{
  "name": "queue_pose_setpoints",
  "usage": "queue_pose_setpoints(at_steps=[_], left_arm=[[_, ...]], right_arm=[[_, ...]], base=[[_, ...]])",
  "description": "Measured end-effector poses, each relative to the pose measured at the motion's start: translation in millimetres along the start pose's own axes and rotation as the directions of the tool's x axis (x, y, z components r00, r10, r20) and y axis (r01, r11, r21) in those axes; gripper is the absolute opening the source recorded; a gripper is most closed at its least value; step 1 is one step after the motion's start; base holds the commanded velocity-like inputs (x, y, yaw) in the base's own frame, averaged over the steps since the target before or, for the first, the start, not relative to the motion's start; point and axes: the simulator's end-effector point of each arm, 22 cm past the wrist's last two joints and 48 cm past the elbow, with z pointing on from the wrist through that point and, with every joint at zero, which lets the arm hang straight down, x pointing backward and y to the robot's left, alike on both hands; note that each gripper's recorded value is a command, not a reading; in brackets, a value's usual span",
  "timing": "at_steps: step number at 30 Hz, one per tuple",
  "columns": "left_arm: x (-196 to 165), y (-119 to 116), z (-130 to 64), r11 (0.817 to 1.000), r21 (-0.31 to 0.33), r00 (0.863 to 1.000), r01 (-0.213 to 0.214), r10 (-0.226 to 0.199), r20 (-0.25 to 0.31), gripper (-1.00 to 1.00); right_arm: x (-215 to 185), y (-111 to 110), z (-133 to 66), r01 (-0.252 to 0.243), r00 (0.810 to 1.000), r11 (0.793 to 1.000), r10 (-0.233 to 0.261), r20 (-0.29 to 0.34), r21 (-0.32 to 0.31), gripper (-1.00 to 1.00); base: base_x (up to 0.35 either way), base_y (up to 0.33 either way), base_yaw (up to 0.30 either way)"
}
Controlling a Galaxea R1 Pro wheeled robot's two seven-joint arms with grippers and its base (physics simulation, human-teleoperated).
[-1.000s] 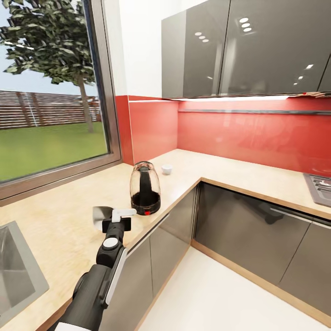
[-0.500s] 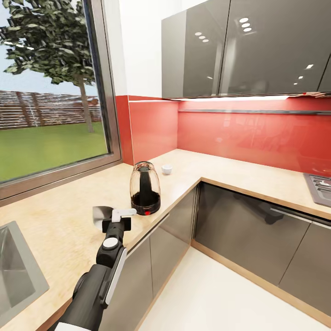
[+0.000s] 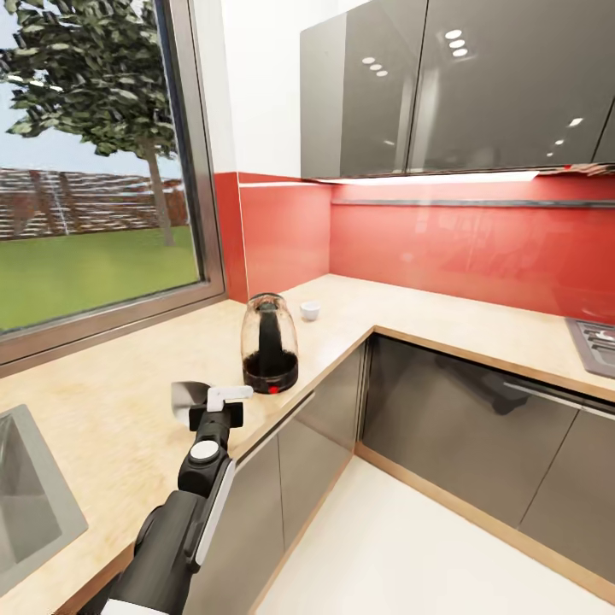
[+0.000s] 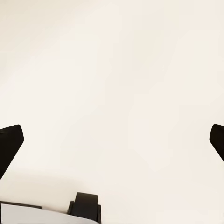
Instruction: Set up a coffee station on the kitchen countertop: keep the coffee maker on the countertop, move the bottle of coffee from the kitchen shelf to the counter next to the coffee maker, place a paper coffee filter on top of the coffee maker, put the saucer next to the coffee maker with the coffee cup on the saucer, and place the electric kettle next to the coffee maker.
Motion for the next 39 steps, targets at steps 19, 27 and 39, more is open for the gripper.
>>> queue_pose_setpoints(at_steps=[19,27,39], left_arm=[[3.1,0.0,0.5,1.000,-0.001,1.000,0.000,0.000,0.001,-1.00],[-10.0,1.0,-1.7,1.000,0.000,1.000,0.001,-0.001,0.000,-1.00],[-29.3,2.6,-5.5,1.000,0.000,1.000,0.001,-0.001,-0.001,-1.00]], right_arm=[[1.8,0.2,3.0,-0.001,1.000,1.000,0.001,0.000,0.001,1.00],[-5.5,-1.1,-8.5,-0.001,1.000,1.000,0.001,0.000,0.001,1.00],[-15.7,-2.8,-25.3,-0.001,1.000,1.000,0.001,0.000,0.000,1.00]], base=[[0.000,0.000,0.000],[0.000,0.000,0.000],[0.000,0.000,0.000]])
